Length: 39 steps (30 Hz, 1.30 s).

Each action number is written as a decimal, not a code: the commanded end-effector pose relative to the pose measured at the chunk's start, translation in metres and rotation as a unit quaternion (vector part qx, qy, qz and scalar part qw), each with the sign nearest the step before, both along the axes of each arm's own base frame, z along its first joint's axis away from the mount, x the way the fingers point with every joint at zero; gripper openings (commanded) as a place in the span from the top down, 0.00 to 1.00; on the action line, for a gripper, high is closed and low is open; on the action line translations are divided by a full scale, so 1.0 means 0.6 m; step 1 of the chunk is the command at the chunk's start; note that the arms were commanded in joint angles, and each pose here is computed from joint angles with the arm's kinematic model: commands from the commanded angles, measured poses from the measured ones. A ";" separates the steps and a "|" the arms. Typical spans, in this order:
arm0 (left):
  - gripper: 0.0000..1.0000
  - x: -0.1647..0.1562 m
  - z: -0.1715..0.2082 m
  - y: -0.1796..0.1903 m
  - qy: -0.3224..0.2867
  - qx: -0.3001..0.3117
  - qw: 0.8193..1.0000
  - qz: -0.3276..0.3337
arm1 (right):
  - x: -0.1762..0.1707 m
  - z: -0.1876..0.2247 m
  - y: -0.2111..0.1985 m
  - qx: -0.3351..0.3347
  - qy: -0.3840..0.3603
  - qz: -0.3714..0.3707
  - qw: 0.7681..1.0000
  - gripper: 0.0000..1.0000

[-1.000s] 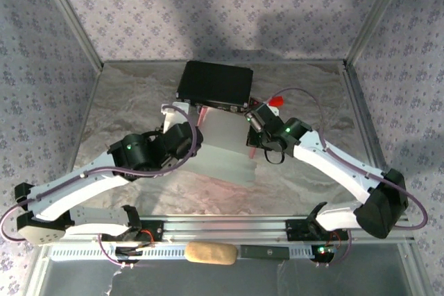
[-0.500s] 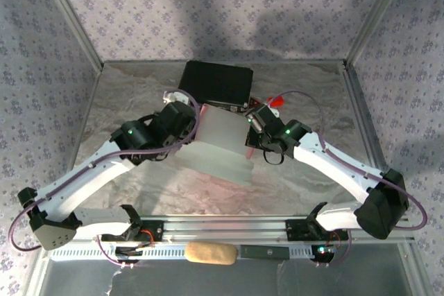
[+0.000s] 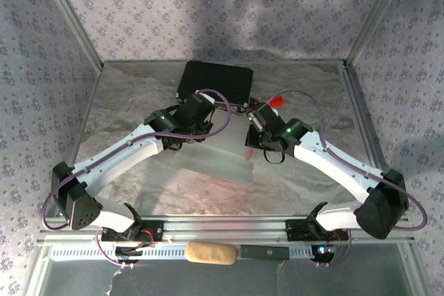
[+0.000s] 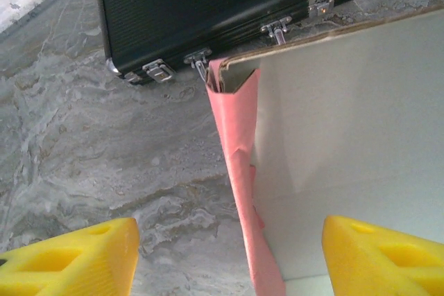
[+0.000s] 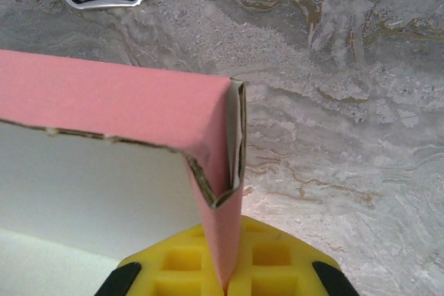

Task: Fold the paper box

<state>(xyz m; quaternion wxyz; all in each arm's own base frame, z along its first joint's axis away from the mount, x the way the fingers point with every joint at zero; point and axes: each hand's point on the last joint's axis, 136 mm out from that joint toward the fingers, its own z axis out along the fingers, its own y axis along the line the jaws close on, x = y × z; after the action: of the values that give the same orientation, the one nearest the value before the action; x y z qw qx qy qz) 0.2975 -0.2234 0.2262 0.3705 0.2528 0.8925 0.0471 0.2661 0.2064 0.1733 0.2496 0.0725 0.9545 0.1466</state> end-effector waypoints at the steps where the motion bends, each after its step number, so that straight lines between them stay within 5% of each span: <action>1: 0.38 0.016 -0.006 -0.004 -0.012 0.021 1.000 -0.003 | 0.002 0.016 0.001 0.003 -0.003 0.005 1.000 1.00; 23: 0.68 0.034 -0.061 0.005 0.013 0.054 0.998 0.016 | 0.002 0.024 0.000 0.013 -0.004 0.005 1.000 1.00; 33: 1.00 0.042 -0.046 0.010 -0.023 0.055 0.997 0.049 | 0.004 0.024 -0.002 0.012 -0.004 0.004 1.000 1.00; 39: 1.00 0.035 -0.032 0.034 -0.063 0.092 0.988 0.109 | 0.004 0.021 -0.002 0.013 -0.002 0.004 1.000 1.00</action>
<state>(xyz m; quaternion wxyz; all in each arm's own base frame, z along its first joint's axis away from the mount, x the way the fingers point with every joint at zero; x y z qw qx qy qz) 0.3178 -0.2264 0.1995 0.3811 0.2161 0.8919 0.1120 0.2681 0.2065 0.1760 0.2450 0.0773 0.9537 0.1565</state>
